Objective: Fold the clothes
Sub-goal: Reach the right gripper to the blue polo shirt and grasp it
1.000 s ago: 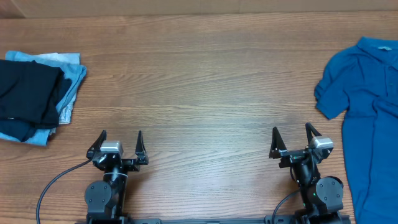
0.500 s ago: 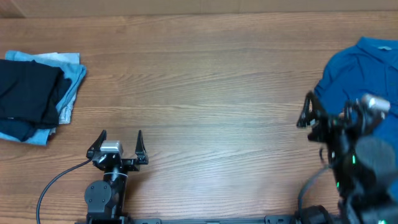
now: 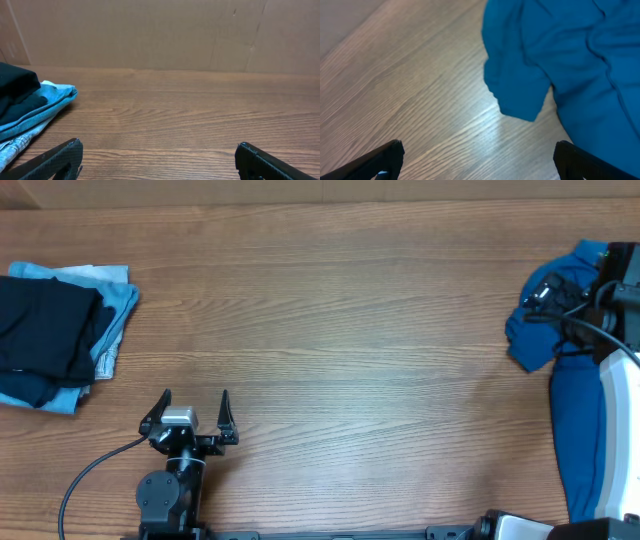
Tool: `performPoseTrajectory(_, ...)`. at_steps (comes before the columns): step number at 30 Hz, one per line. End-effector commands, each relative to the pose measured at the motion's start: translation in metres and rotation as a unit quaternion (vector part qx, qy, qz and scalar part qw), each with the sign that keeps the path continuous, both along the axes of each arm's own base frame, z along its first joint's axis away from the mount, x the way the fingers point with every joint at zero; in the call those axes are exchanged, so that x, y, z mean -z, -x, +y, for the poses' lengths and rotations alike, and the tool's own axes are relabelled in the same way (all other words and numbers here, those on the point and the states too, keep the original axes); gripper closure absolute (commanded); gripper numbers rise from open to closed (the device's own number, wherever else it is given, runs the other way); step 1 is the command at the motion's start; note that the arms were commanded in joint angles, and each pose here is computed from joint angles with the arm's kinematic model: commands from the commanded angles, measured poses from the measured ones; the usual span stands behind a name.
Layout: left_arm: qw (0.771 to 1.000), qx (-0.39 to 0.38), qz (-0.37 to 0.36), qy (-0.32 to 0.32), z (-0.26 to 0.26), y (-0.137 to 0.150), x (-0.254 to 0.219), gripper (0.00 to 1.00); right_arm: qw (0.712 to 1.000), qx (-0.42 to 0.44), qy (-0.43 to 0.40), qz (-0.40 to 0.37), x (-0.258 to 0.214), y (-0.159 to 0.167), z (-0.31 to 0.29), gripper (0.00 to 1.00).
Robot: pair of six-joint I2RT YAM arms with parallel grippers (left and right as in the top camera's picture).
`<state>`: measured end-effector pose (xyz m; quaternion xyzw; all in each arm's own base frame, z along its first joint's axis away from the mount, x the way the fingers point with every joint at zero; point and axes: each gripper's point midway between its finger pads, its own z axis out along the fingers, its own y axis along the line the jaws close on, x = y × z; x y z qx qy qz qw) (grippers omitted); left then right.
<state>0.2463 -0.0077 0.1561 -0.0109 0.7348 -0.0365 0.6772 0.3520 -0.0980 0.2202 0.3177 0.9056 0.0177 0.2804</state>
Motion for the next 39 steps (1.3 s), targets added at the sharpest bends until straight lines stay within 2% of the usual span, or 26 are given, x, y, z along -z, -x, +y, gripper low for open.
performPoseTrajectory(1,1.0,0.001,-0.002,-0.013,0.0,0.0,0.0,0.0,0.999,-0.001,-0.016,0.028,0.021,-0.008,-0.002,0.01)
performPoseTrajectory(7,1.0,0.0,-0.002,-0.013,0.0,0.0,0.0,0.0,0.997,-0.023,-0.016,0.074,0.075,-0.036,-0.009,0.01)
performPoseTrajectory(9,1.0,0.001,-0.002,-0.013,0.0,0.0,0.0,0.0,0.995,-0.022,-0.019,0.095,0.095,-0.039,-0.011,0.06)
performPoseTrajectory(13,1.0,0.001,-0.002,-0.013,0.0,0.0,0.0,0.0,0.991,-0.004,-0.005,0.136,0.131,-0.042,-0.024,0.08)
performPoseTrajectory(17,1.0,0.001,-0.002,-0.013,0.0,0.0,0.0,0.0,0.991,0.008,0.014,0.136,0.142,-0.048,-0.036,0.08)
performPoseTrajectory(21,1.0,0.001,-0.002,-0.013,0.0,0.0,0.0,0.0,0.985,0.044,0.005,0.164,0.166,-0.04,-0.053,0.08)
performPoseTrajectory(26,1.0,0.001,-0.002,-0.013,0.0,0.0,0.0,0.0,0.98,0.041,-0.012,0.194,0.211,-0.043,-0.052,0.09)
performPoseTrajectory(28,1.0,0.001,-0.002,-0.013,0.0,0.0,0.0,0.0,0.98,0.034,-0.028,0.194,0.218,-0.044,-0.047,0.22)
performPoseTrajectory(30,1.0,0.001,-0.002,-0.013,0.0,0.0,0.0,0.0,0.98,0.034,-0.027,0.192,0.216,-0.045,-0.047,0.63)
performPoseTrajectory(32,1.0,0.001,-0.002,-0.013,0.0,0.0,0.0,0.0,0.982,0.033,-0.029,0.186,0.207,-0.048,-0.047,0.96)
performPoseTrajectory(36,1.0,0.001,-0.002,-0.013,0.0,0.0,0.0,0.0,0.987,0.02,-0.047,0.154,0.16,-0.065,-0.04,0.96)
performPoseTrajectory(39,1.0,0.001,-0.002,-0.013,0.0,0.0,0.0,0.0,0.989,-0.051,-0.096,0.098,0.121,-0.089,-0.001,0.96)
